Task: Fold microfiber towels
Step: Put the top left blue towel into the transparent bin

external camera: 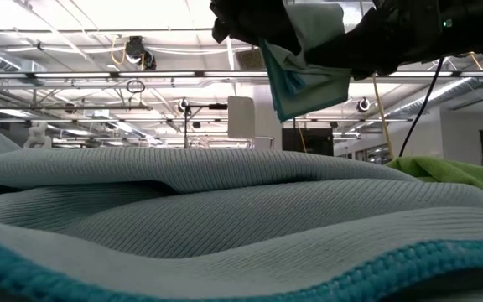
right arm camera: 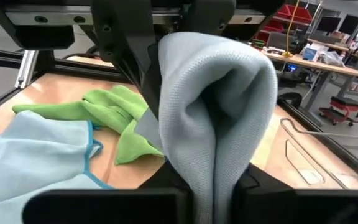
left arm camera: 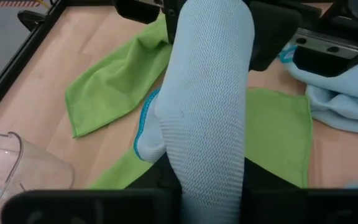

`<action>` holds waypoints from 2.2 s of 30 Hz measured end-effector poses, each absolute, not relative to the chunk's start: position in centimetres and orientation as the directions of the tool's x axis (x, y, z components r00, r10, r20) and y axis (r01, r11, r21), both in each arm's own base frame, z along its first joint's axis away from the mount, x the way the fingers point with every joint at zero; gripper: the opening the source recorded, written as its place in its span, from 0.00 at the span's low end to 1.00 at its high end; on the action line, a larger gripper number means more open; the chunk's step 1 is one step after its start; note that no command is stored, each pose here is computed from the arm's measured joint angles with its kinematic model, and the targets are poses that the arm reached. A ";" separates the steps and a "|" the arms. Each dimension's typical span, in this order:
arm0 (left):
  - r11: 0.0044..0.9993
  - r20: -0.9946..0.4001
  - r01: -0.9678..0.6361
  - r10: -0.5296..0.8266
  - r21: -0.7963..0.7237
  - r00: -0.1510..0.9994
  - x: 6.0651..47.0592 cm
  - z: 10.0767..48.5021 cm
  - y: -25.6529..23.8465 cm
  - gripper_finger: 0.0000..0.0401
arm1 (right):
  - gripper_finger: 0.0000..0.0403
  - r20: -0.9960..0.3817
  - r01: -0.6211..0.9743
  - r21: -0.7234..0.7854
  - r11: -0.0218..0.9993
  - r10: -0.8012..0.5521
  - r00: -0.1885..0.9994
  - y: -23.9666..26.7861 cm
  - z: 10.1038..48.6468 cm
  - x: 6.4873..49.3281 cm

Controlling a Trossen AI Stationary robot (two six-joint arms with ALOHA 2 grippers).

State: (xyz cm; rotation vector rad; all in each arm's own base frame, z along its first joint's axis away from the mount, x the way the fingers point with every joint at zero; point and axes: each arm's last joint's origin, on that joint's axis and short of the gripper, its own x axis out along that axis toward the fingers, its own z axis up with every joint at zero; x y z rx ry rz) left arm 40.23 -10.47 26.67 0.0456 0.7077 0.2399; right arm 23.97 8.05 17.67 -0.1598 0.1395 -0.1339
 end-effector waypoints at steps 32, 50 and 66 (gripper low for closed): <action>0.973 -0.736 -0.170 0.228 0.155 0.638 37.9 25.6 -13.6 0.22 | 0.08 -0.218 0.059 -0.321 0.945 -0.134 0.967 7.9 19.0 22.0; 0.928 -0.480 -0.202 0.338 0.313 0.810 41.0 30.1 -10.9 0.76 | 0.08 -0.254 0.063 -0.355 0.933 -0.162 0.953 7.2 18.6 22.1; 0.949 -0.595 -0.089 0.260 0.301 0.761 42.5 27.5 -8.4 0.56 | 0.08 -0.280 0.128 -0.318 0.939 -0.222 0.934 5.8 18.3 22.4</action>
